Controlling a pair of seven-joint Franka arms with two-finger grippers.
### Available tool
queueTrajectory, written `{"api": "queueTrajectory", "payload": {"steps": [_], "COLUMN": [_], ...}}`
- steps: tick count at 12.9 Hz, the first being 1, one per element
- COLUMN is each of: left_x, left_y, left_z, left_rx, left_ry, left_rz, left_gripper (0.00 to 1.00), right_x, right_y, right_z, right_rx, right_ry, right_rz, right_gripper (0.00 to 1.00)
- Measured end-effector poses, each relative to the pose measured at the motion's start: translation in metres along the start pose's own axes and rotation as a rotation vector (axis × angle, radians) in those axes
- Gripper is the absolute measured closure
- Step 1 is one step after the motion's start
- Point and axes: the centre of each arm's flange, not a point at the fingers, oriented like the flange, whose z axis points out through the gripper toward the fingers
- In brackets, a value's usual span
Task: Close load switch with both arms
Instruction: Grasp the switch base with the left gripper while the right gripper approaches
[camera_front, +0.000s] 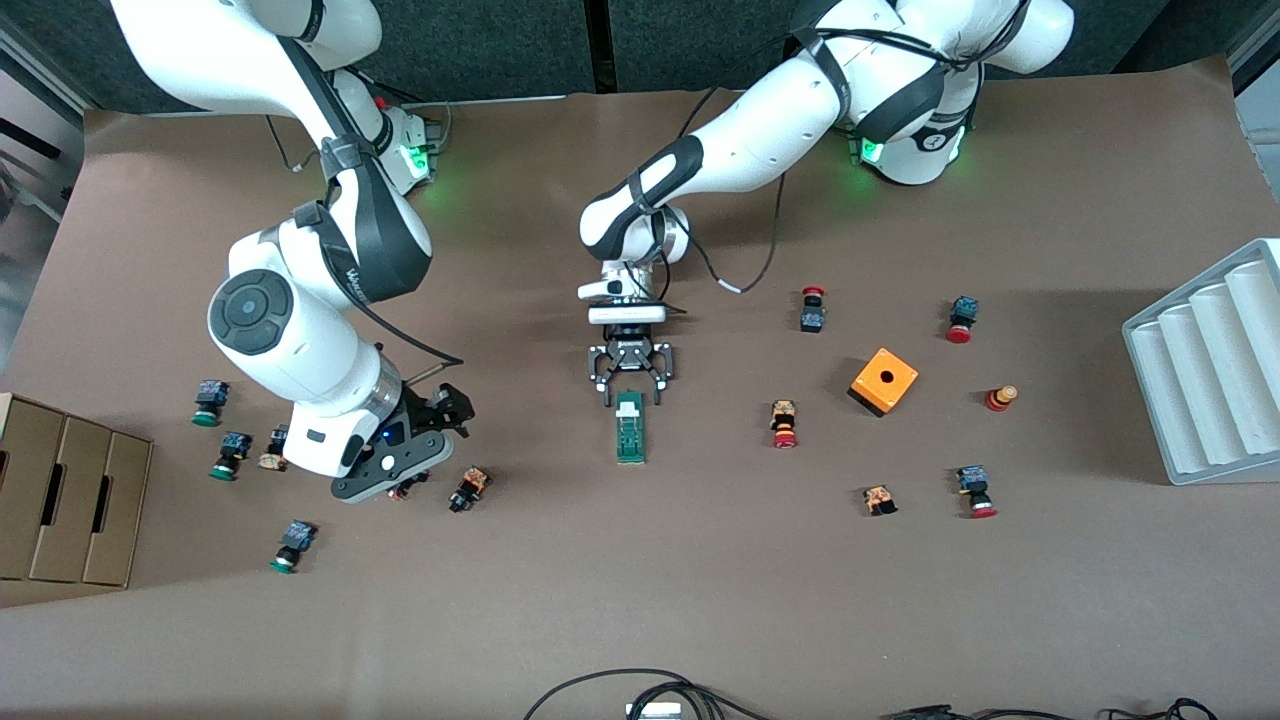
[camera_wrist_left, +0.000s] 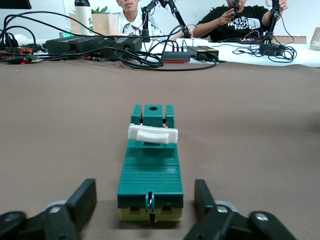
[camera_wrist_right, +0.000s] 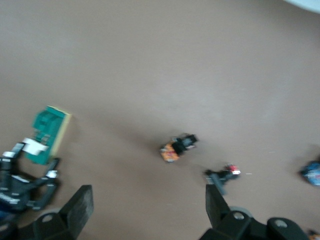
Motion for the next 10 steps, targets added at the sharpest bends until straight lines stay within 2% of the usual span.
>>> {"api": "queueTrajectory", "payload": {"steps": [1,2,5,7,10], "left_x": [0.000,0.000,0.001,0.002,0.000], "left_y": [0.000,0.000,0.000,0.000,0.002], "left_z": [0.000,0.000,0.001,0.001,-0.001], "left_rx": [0.000,0.001,0.003,0.003,-0.004], "left_ry": [0.001,0.003,0.006,0.006,0.009], "left_rz": [0.000,0.000,-0.021,-0.031,-0.023], "left_gripper": [0.18,0.22,0.25,0.25,0.24], "right_x": [0.000,0.001,0.005,0.005,0.005], "right_y": [-0.002,-0.003,-0.020,-0.025,-0.022], "right_z": [0.007,0.014,0.029,0.029,0.033], "right_rx": [0.045,0.058,0.059,0.034,0.024], "right_ry": [-0.008,-0.017,-0.011,-0.005,-0.007], "right_rz": [0.068,0.120,0.189,0.074,-0.237], "right_gripper": [0.00,0.00,0.00,0.00,0.00]}}
